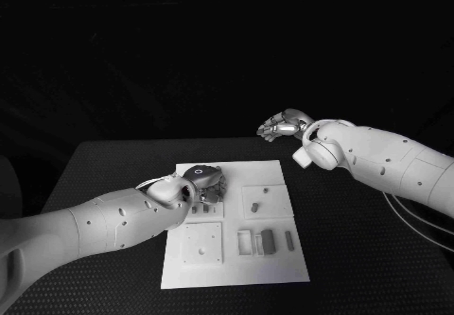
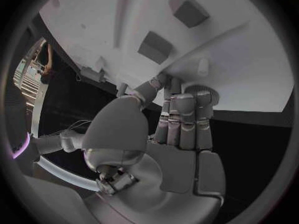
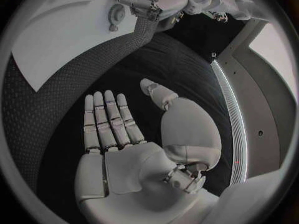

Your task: Assemble the parts on the task board

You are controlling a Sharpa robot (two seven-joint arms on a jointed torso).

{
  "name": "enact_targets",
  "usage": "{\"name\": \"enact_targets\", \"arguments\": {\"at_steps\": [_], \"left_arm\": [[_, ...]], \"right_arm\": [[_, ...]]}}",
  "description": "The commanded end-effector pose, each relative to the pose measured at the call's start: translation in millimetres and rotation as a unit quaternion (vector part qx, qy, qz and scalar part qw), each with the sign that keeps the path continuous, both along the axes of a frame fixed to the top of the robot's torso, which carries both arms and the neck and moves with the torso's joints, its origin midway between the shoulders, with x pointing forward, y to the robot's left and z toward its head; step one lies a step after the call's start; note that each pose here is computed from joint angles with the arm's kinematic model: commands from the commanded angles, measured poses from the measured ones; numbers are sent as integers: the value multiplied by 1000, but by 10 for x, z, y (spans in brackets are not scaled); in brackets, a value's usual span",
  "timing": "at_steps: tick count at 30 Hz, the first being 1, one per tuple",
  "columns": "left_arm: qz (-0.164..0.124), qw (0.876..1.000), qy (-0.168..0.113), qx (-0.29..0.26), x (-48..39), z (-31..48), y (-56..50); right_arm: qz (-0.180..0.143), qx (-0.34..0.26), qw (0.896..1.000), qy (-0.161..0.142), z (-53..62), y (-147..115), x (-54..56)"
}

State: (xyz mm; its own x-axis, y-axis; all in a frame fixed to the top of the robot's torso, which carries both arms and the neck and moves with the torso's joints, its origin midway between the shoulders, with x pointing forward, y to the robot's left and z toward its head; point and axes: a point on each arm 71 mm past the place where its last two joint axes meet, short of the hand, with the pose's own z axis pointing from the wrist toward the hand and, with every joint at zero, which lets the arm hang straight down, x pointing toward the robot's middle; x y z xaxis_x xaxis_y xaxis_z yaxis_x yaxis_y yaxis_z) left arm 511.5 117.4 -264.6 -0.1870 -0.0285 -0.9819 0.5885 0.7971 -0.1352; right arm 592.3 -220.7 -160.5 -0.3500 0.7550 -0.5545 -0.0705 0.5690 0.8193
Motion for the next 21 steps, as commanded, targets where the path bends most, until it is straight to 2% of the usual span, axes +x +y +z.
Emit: {"name": "enact_targets", "arguments": {"at_steps": [1,12,21], "left_arm": [[5,1000,1,-9,-17,-17,12],[14,999,7,-44,-38,44,24],[23,997,8,-79,17,209,57]], "right_arm": [[9,2,1000,0,2,16,-4],[8,2,1000,0,1,8,-2],[7,2,1000,0,1,-10,-2]]}}
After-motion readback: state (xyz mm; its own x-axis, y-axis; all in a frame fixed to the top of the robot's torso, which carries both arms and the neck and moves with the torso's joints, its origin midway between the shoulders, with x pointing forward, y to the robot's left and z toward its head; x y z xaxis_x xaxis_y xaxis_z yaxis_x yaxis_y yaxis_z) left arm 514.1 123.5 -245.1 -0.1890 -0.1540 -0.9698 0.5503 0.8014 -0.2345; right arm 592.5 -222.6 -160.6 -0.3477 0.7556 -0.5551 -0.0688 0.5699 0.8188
